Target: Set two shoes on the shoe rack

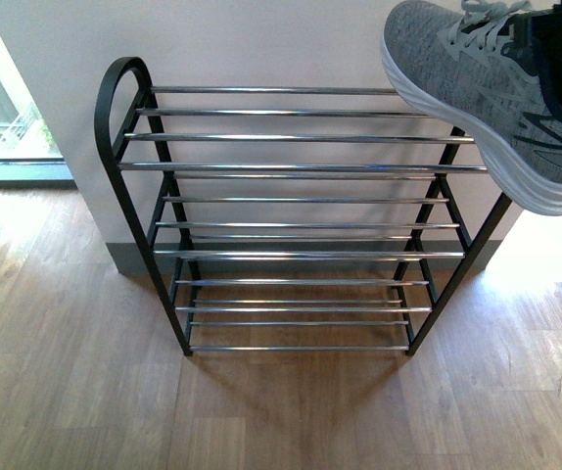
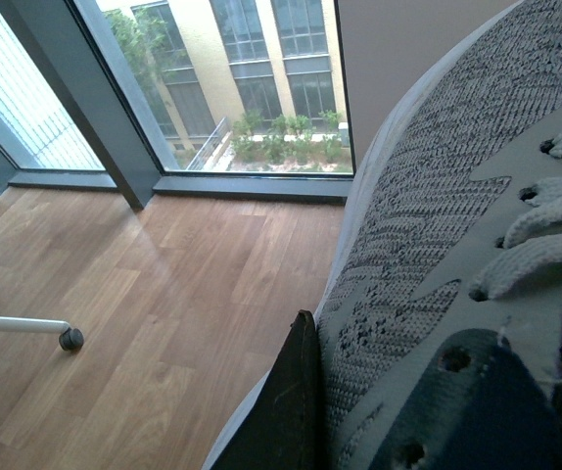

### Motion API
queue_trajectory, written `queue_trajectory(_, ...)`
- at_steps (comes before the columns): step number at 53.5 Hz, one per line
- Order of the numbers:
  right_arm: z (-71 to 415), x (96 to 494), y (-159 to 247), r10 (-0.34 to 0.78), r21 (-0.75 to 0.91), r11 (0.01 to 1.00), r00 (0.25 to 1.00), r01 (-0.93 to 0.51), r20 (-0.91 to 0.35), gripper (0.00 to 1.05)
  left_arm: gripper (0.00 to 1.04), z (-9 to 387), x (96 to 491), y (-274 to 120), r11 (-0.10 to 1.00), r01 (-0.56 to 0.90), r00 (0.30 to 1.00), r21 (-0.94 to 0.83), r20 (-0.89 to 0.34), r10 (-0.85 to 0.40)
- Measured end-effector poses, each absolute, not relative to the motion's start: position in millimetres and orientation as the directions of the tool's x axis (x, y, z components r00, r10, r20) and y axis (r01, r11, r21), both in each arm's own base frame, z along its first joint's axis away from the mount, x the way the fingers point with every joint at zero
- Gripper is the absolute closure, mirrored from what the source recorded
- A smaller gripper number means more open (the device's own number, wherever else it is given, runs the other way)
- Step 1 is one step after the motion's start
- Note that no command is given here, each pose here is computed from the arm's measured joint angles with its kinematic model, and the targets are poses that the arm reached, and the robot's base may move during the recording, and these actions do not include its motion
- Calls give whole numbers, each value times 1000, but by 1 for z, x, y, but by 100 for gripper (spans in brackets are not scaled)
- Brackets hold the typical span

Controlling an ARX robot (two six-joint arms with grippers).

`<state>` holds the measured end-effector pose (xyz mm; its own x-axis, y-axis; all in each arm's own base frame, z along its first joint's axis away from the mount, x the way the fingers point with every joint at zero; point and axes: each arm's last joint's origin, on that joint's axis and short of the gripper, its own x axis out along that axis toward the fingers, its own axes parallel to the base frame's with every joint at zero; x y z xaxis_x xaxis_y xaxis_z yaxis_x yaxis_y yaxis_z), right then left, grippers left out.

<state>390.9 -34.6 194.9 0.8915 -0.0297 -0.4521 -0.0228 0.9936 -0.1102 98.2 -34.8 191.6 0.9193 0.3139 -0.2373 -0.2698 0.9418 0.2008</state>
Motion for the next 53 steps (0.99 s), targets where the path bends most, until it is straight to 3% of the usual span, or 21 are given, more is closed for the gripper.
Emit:
queue_trajectory(9,180,433,-42,-144,-209,977,869,48,-473,103,103,192,98,-35,942,-270,919,201,-237,314)
queue_trajectory(29,166,503,-63,-241,-156,971,747,184,-620,103,103,192,98,-35,941,-271,919,201,-237,315)
queue_trajectory(40,175,521,-67,-271,-107,956,680,274,-681,103,103,192,98,-35,942,-268,920,200,-238,312)
queue_trajectory(53,177,526,-63,-248,-2,940,680,341,-690,103,103,192,98,-35,942,-268,920,200,-238,312)
